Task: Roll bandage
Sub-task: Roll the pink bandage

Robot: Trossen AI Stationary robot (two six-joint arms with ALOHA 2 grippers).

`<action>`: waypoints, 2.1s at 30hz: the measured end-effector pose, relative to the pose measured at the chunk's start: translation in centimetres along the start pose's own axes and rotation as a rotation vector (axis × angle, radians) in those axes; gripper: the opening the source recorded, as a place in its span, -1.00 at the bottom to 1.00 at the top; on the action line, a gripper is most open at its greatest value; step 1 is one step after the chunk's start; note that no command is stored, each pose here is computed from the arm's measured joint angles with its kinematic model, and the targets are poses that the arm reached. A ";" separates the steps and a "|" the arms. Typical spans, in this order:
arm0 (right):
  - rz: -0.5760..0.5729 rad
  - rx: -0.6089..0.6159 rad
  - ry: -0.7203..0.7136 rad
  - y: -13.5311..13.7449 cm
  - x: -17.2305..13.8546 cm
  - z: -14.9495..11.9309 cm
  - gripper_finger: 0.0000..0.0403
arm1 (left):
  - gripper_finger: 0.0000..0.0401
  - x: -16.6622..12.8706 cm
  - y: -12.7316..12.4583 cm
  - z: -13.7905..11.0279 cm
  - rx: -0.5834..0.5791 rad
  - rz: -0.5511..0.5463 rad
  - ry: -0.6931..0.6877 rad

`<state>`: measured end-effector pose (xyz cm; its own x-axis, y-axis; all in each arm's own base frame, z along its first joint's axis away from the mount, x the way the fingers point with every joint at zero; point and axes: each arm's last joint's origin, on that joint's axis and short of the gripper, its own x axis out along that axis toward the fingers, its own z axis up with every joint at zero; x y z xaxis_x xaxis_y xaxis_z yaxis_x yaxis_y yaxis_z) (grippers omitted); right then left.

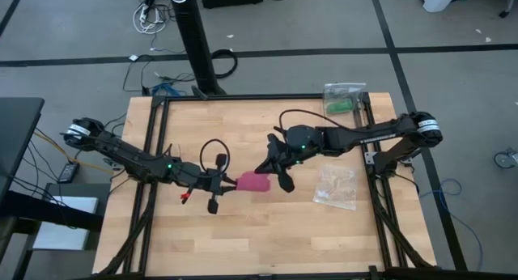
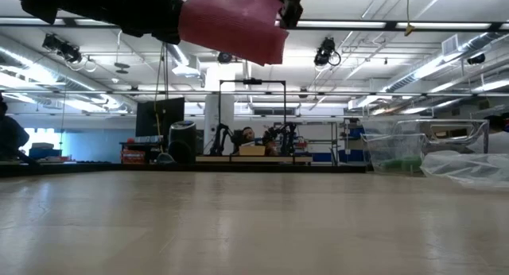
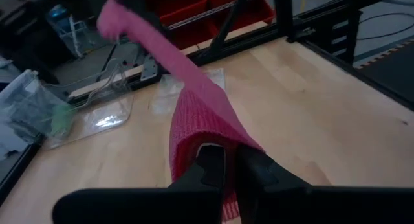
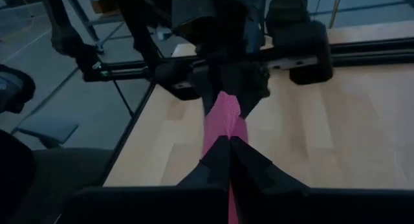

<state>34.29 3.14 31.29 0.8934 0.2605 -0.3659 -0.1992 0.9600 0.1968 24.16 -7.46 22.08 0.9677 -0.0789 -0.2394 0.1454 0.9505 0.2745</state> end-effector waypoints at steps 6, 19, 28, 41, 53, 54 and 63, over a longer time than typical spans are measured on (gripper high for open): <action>-0.029 -0.042 -0.013 1.4 -0.5 0.2 -0.99 | -0.90 0.1 0.3 0.0 -0.007 0.014 -0.004; -0.051 0.020 0.071 -2.0 1.2 -1.2 -0.99 | -0.90 0.1 0.1 2.1 0.012 -0.035 -0.102; 0.013 0.054 0.105 -1.4 2.1 -1.9 -0.72 | -0.90 0.1 0.2 2.5 0.016 -0.033 -0.114; -0.187 0.028 0.105 -1.8 -1.1 -0.8 -0.12 | -0.90 0.2 0.1 1.4 0.036 -0.008 0.004; -0.184 -0.077 0.071 -0.6 2.4 -1.9 -0.89 | -0.90 0.2 0.3 0.9 0.249 0.089 0.081; -0.191 -0.075 0.062 -0.9 2.9 -2.0 -0.94 | -0.90 0.2 0.3 0.9 0.255 0.089 0.082; -0.140 -0.036 0.090 -2.4 5.4 -3.6 -0.98 | -0.90 0.2 0.2 0.8 0.285 0.071 0.092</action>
<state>38.13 2.57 25.53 0.8740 0.1300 -0.4683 -0.0908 0.9903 0.1056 24.51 -7.52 22.86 0.9567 0.0250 -0.2899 0.1421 0.8293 0.5404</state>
